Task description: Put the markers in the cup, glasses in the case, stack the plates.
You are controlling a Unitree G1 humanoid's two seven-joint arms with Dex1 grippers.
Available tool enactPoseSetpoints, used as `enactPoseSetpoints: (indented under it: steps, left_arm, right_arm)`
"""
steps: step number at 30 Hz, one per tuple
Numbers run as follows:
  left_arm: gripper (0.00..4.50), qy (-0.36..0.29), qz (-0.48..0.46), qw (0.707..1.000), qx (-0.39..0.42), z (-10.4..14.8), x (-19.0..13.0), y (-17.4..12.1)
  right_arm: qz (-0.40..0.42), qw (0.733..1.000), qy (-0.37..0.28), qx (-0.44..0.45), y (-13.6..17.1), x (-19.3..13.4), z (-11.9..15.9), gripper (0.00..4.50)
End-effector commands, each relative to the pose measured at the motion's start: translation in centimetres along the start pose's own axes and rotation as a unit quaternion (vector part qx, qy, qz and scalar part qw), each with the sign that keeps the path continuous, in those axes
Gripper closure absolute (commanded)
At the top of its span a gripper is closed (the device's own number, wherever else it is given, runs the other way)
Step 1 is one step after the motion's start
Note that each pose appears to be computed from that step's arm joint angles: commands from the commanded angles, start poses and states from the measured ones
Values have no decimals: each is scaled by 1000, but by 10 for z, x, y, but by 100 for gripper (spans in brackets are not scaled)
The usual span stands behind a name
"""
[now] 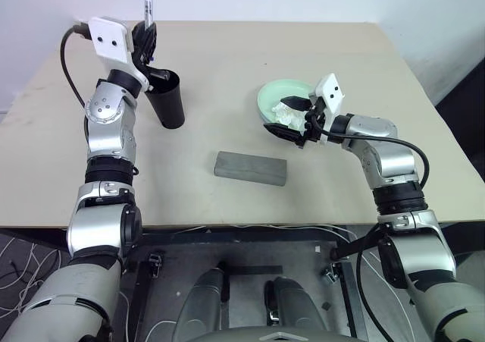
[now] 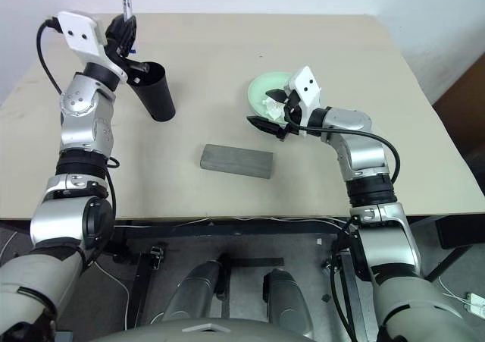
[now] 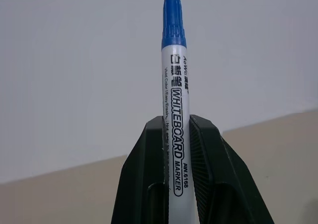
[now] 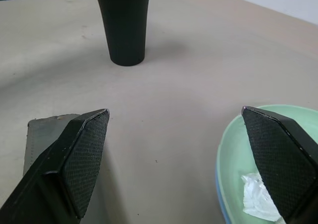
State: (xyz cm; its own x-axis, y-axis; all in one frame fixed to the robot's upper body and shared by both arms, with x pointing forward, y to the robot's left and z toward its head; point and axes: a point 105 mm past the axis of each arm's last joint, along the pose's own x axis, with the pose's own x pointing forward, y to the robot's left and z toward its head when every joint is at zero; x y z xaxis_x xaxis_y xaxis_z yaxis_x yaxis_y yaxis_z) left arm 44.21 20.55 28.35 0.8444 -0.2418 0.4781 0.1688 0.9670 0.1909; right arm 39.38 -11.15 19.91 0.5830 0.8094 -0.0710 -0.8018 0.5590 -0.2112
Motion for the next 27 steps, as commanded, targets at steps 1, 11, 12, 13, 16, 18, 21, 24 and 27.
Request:
enactPoseSetpoints:
  steps: [1, 11, 12, 13, 16, 18, 21, 24, 27]
  left_arm:
    - [421, -13, -4, 1000, 9, 8, 4, 3]
    - [421, 33, 6, 999, 15, -20, -8, 7]
    - [421, 35, 8, 999, 14, -22, -8, 7]
    - [421, 36, 8, 999, 15, -23, -9, 7]
    - [421, 39, 10, 999, 18, -25, -11, 8]
    - [421, 40, 13, 999, 18, -26, -12, 9]
    - [421, 40, 14, 999, 18, -26, -12, 10]
    - [421, 42, 16, 999, 15, -26, -13, 11]
    - [322, 46, 11, 999, 18, -29, -13, 9]
  right_arm:
    - [-11, 999, -19, -35, -4, -8, 17, 0]
    - [-7, 999, -15, -28, -2, -11, 17, 0]
    - [-5, 1000, -14, -27, -2, -11, 17, 0]
    - [-4, 1000, -13, -26, -1, -11, 16, 0]
    - [-4, 1000, -10, -25, -1, -10, 16, 0]
    - [-3, 1000, -11, -25, -1, -10, 16, 0]
    - [-4, 1000, -11, -26, -2, -9, 16, 0]
    - [-5, 1000, -10, -27, -2, -9, 15, 0]
    - [-4, 1000, -10, -29, -1, -8, 15, 0]
